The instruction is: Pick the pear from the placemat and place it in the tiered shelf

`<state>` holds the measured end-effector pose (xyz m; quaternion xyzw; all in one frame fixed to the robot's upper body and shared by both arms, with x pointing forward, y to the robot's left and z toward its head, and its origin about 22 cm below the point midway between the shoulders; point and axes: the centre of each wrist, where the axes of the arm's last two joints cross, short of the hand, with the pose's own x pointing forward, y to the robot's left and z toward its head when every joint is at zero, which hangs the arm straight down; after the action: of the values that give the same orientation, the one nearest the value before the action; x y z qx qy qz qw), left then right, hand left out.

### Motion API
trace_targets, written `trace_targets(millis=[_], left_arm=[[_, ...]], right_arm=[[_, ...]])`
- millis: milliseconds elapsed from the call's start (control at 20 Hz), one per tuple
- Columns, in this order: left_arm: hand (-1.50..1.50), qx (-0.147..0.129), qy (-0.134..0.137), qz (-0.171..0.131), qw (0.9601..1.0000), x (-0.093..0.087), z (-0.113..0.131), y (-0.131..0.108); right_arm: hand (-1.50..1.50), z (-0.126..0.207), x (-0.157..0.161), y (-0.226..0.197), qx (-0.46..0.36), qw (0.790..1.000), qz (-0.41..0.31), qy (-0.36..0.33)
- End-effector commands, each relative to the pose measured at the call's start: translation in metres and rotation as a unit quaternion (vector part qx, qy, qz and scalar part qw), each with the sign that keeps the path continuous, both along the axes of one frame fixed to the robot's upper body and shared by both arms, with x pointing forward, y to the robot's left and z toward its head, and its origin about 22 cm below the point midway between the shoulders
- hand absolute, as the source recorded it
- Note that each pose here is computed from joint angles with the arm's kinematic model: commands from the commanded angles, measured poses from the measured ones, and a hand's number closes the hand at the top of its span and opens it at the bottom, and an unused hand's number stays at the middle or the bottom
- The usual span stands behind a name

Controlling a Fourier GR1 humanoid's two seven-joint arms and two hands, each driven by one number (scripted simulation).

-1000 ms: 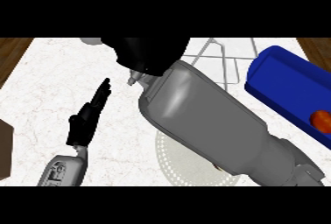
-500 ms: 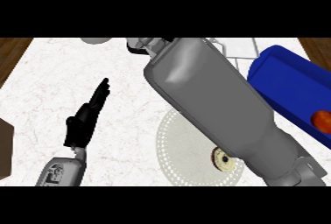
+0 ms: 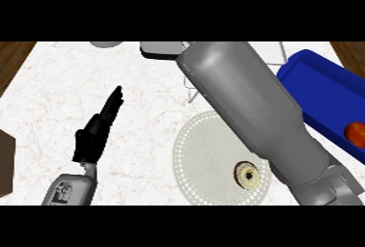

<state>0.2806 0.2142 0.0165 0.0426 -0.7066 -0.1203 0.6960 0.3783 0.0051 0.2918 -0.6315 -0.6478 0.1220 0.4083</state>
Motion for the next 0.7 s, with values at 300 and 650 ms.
trace_targets(millis=[300, 650], left_arm=[[0.00, 0.003, -0.001, 0.000, 1.0000, 0.000, -0.009, 0.004], [0.00, 0.003, 0.007, 0.005, 1.0000, 0.009, -0.002, 0.002]], right_arm=[[1.50, -0.012, 0.022, -0.032, 0.149, 0.985, 0.034, -0.084], [1.50, -0.045, 0.050, -0.060, 0.148, 0.984, 0.037, -0.092]])
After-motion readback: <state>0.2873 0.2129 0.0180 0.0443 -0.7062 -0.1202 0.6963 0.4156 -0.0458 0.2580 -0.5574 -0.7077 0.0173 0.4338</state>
